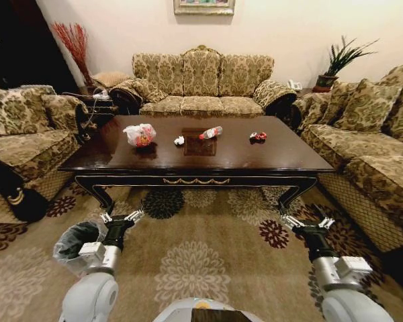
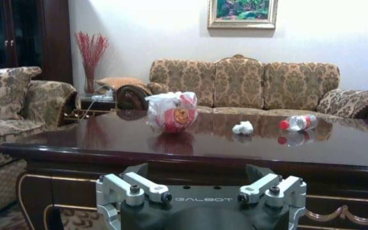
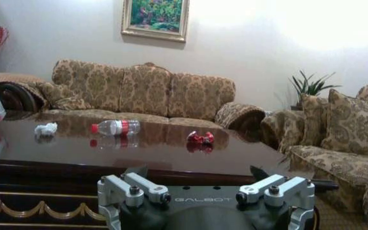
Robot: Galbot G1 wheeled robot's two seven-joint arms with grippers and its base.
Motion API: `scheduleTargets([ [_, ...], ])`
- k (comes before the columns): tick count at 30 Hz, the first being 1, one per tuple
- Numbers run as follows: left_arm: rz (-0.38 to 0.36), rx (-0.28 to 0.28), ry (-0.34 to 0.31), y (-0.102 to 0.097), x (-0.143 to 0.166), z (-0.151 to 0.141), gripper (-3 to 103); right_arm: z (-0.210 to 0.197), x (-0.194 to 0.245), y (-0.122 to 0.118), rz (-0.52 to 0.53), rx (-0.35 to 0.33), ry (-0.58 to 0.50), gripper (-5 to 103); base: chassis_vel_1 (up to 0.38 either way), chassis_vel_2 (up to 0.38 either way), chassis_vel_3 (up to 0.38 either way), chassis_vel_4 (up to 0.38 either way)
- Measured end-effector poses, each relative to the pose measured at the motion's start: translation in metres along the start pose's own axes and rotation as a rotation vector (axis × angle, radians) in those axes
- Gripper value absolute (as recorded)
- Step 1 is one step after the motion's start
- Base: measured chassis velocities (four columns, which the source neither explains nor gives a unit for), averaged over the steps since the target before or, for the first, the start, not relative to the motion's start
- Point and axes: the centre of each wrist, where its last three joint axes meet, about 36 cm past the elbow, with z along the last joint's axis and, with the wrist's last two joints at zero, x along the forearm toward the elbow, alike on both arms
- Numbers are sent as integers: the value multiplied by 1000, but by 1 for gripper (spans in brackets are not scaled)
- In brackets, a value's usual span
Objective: Move to the front of the table and place the trash on the table into the trash bin.
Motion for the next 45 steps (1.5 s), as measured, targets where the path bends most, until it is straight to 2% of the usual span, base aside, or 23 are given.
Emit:
scheduleTargets([
  [36, 1, 2, 1, -1, 0, 0, 100, 0, 0, 0, 0, 0, 0, 100, 0, 0, 0, 0],
  [39, 19, 19, 3, -8, 5, 5, 100, 1, 0, 4, -6, -8, 2, 100, 0, 0, 0, 0],
  [41, 68, 63, 1, -27, 15, 13, 100, 4, -3, 30, -55, -57, 12, 100, 0, 0, 0, 0],
  [43, 79, 74, 0, -32, 18, 14, 100, 4, -4, 37, -69, -71, 13, 100, 0, 0, 0, 0],
  [44, 109, 102, -7, -45, 24, 17, 100, 2, -6, 51, -92, -110, 12, 100, 0, 0, 0, 0],
  [45, 118, 113, -6, -49, 26, 17, 100, -2, -5, 53, -98, -134, 11, 100, 0, 0, 0, 0],
])
